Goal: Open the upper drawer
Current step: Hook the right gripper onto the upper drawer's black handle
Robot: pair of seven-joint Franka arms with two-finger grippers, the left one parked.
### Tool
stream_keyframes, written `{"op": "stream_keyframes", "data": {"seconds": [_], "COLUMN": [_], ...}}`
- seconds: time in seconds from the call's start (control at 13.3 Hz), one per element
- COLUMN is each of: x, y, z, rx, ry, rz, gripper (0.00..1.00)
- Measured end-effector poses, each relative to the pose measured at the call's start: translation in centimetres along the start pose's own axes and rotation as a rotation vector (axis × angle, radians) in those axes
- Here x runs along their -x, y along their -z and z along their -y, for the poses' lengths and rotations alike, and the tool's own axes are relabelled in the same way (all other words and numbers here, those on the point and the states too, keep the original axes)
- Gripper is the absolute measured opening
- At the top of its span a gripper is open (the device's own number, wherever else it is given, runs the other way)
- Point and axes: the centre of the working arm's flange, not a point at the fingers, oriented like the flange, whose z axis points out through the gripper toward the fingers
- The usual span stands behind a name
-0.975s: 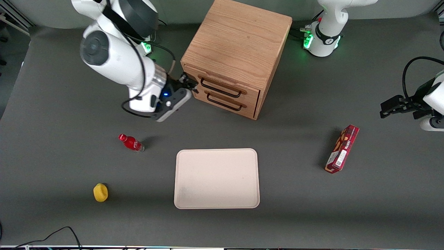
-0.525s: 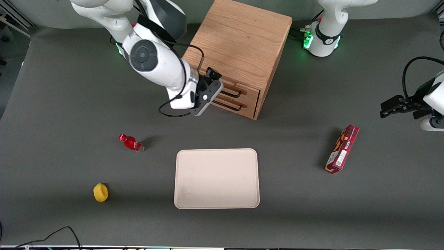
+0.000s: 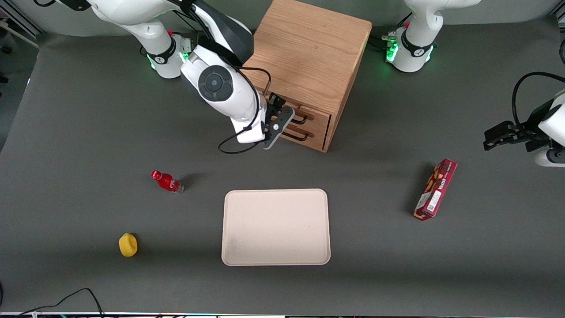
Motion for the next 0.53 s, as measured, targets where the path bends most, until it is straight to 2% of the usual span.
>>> {"op": "stream_keyframes", "data": {"seconds": [0.3,0.53], "x": [-0.1,-0.4], "y": [-0.7,-1.1], "z": [0.1,-0.8], "rx": [0.043,0.046], "ry": [0.043,0.107], "rz": [0.006,-0.013], "gripper": [1.00,1.00]}}
